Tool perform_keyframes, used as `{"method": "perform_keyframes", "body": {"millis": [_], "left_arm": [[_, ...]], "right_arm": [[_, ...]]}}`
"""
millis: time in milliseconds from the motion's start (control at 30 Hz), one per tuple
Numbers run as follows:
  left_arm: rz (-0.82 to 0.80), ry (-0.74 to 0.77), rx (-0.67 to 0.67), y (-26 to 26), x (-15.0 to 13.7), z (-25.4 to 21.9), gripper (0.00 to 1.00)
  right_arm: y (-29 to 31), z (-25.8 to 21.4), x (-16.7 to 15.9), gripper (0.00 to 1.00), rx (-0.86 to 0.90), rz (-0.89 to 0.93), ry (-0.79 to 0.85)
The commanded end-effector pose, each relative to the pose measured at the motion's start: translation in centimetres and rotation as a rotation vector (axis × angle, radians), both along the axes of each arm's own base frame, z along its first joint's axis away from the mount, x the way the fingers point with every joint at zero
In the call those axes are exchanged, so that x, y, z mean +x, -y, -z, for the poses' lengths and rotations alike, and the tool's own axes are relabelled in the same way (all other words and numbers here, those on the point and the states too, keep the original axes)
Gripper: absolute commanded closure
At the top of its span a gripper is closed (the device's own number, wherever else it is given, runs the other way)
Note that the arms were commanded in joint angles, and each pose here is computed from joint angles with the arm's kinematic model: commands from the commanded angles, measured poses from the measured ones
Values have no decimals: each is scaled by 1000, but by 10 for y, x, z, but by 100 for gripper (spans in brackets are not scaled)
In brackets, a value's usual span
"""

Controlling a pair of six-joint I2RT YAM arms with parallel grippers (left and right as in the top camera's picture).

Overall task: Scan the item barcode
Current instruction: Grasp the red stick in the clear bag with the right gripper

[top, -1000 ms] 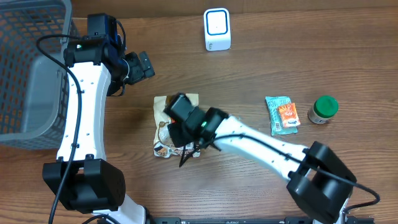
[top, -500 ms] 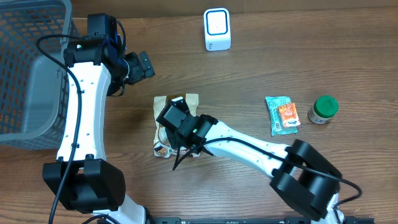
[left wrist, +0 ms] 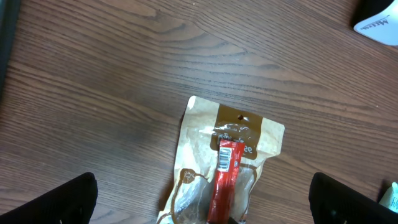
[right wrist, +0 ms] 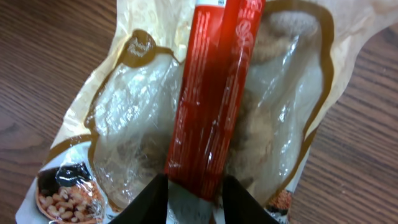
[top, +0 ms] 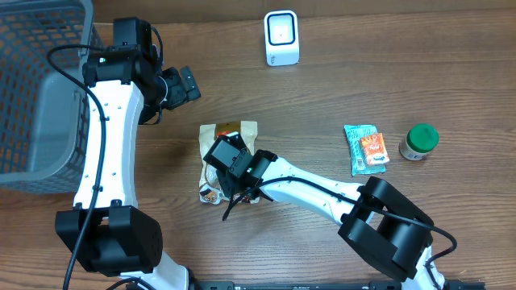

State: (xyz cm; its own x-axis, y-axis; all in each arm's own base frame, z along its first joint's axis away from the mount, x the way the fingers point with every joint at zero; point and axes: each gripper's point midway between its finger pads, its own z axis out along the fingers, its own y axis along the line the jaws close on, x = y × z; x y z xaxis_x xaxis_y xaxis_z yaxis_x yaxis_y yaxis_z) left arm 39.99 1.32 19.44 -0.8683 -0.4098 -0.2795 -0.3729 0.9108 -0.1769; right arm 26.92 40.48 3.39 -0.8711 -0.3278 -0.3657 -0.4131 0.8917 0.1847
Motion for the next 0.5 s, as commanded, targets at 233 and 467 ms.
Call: {"method": "perform_keyframes", "body": {"millis": [233, 467], "left_arm": [[17, 34, 9, 2, 1, -12, 0], [17, 34, 8, 2, 1, -12, 0]], "right_arm": [[3, 8, -7, 71, -15, -5, -23], [3, 10, -7, 73, -15, -5, -24]]}}
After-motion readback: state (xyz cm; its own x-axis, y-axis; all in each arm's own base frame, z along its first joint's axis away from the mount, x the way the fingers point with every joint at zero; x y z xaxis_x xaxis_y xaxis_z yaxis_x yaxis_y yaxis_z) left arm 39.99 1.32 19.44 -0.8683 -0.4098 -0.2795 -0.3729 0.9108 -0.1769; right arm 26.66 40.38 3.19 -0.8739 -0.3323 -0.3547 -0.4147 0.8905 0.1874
